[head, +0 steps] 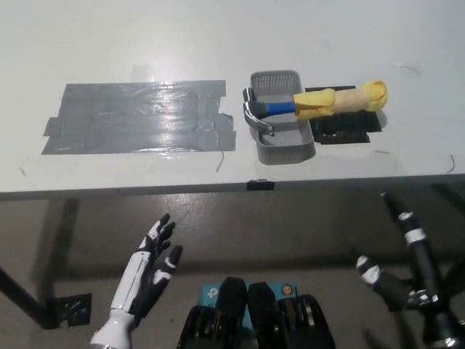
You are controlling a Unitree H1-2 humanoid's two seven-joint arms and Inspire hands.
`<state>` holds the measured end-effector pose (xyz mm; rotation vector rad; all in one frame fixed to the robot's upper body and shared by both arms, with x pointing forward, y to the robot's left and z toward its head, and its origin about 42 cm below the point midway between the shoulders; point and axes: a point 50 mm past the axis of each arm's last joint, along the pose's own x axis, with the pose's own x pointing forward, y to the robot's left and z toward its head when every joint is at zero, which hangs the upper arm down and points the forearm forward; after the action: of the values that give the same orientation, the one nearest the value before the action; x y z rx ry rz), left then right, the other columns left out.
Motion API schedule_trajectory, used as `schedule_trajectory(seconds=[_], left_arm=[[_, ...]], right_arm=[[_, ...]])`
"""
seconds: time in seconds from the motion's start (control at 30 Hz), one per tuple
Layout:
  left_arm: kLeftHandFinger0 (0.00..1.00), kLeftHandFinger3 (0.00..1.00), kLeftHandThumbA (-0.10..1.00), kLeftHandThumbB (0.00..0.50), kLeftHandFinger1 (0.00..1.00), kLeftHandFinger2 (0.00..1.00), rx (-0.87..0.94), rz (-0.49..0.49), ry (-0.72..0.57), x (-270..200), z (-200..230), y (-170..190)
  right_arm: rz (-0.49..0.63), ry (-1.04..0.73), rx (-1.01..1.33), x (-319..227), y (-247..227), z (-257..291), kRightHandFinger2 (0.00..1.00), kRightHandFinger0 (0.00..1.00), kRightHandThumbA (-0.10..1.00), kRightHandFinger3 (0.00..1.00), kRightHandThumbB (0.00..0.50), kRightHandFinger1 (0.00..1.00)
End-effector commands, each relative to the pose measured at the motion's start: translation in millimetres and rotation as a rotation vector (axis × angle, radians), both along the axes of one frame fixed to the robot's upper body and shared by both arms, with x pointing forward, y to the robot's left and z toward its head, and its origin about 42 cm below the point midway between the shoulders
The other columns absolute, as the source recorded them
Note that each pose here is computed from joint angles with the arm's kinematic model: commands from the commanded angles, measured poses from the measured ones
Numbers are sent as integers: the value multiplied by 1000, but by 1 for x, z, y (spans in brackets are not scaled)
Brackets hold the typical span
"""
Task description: The robot picks the hammer placed on top of the gray container with right hand and places it on the grey area of the desk
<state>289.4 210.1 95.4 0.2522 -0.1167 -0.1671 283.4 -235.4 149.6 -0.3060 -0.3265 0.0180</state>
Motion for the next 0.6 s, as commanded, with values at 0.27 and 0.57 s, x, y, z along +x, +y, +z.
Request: schedule_trajectory(seconds=[0.27,0.57], left_arm=[[1000,1000,844,126,1000,1000,20,-20,-45,1,4,-3],[1000,1000,852,135,1000,1000,16,-21,-39,3,5,-4]], right_arm=[[25,-157,-391,81,-48,149,1000,1000,939,1000,198,1000],[104,78,-846,192,-26,226,1000,1000,1000,1000,303,1000]])
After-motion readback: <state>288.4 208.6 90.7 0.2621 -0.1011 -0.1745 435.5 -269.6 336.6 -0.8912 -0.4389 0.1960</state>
